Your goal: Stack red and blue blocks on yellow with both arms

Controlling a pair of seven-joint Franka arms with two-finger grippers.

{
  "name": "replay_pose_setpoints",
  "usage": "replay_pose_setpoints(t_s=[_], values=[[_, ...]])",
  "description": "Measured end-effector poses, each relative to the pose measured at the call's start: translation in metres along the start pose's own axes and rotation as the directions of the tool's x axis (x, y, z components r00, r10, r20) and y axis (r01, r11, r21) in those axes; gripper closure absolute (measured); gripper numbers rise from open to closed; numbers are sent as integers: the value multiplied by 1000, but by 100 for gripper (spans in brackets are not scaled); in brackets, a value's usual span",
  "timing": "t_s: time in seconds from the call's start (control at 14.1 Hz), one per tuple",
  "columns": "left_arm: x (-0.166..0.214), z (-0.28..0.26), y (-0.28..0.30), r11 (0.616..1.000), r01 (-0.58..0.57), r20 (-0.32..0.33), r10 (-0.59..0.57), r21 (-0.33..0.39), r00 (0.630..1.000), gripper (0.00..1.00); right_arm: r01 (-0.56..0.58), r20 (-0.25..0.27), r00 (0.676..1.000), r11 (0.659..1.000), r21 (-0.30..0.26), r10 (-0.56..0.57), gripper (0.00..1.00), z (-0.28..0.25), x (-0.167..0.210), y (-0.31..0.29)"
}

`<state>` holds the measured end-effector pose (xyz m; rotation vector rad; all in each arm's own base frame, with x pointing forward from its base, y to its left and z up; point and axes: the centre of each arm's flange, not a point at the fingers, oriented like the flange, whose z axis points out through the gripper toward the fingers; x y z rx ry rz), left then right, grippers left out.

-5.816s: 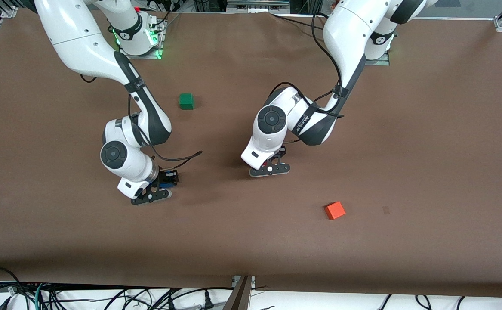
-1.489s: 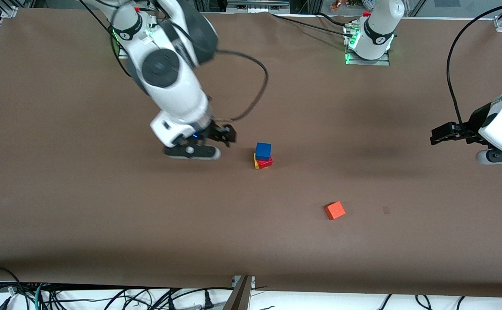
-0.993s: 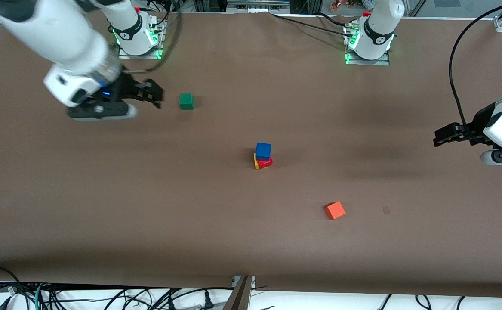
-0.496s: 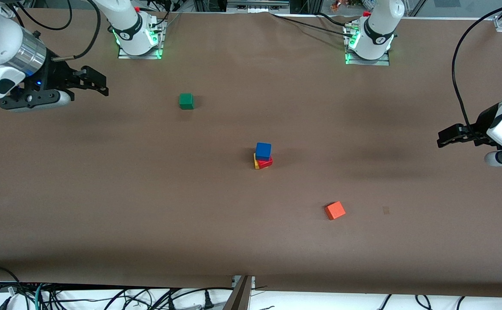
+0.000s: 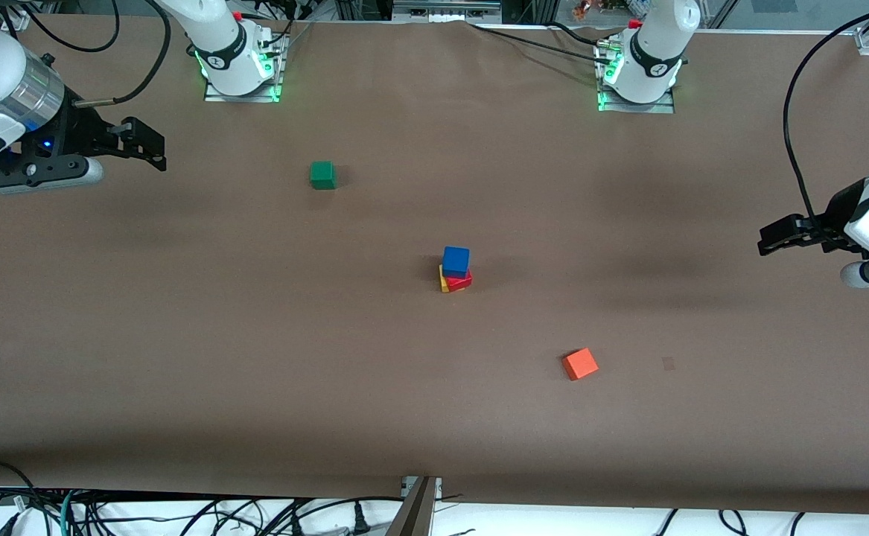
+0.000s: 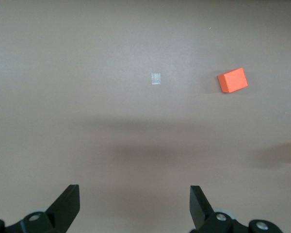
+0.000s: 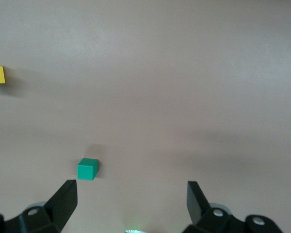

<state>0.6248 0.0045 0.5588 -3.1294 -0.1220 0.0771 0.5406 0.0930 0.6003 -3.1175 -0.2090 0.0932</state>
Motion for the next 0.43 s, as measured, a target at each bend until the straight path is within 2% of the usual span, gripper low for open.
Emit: replay_pose_setpoints(t_s=[0.28, 0.43], values=[[0, 0, 0, 1000, 0, 0, 0, 0, 1000, 0, 2, -26, 1000, 1000, -3, -2, 0, -10, 9, -2], [0, 0, 0, 1000, 0, 0, 0, 0, 1000, 0, -1, -23, 1000, 1000, -4, 1, 0, -8, 12, -1]])
